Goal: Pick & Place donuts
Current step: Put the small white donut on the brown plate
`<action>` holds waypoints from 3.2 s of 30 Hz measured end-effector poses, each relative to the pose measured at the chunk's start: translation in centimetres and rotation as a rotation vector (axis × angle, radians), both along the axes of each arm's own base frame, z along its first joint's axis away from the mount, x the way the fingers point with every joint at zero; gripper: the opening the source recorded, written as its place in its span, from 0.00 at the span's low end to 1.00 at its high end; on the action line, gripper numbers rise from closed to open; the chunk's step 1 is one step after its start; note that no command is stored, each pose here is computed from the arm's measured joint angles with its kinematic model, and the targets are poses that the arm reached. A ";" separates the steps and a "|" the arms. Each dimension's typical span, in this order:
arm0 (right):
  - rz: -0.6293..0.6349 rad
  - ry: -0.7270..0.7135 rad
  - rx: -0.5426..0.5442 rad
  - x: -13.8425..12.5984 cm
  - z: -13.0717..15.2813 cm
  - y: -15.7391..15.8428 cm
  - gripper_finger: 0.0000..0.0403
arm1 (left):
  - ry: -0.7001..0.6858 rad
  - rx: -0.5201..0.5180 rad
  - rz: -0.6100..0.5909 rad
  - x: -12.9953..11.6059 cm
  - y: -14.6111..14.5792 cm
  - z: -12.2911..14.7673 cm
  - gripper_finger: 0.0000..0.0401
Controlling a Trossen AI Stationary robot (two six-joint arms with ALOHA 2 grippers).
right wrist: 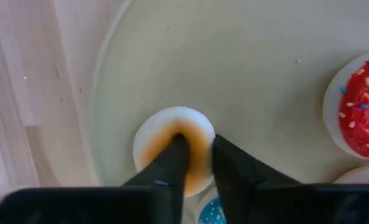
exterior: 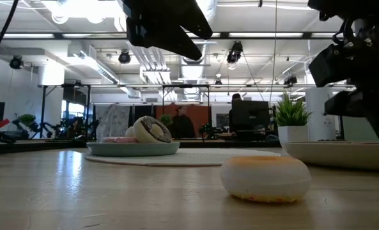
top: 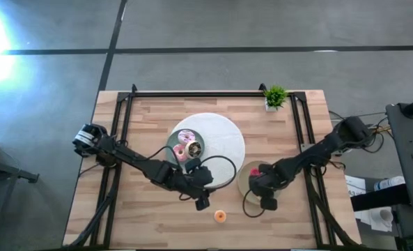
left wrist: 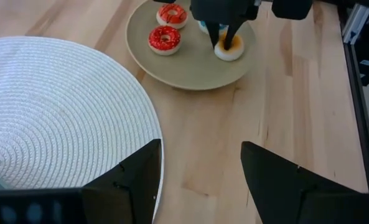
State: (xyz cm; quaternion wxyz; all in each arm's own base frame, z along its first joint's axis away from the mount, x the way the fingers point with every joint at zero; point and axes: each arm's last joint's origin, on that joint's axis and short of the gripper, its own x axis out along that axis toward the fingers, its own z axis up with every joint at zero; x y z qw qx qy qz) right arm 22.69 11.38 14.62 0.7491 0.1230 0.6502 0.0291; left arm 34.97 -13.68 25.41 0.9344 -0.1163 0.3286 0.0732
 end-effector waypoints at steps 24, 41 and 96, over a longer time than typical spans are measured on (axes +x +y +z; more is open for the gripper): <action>0.077 -0.806 -0.960 1.2 16.4 3.0 0.03 | -0.409 -0.592 0.009 3.3 3.1 4.6 0.49; 0.147 -0.847 -1.311 0.0 21.3 5.3 0.03 | -0.733 -0.902 0.086 2.0 6.9 10.7 0.49; -0.753 -0.378 0.635 1.6 16.5 -7.2 0.03 | -0.357 0.401 -0.360 0.2 4.8 7.3 0.49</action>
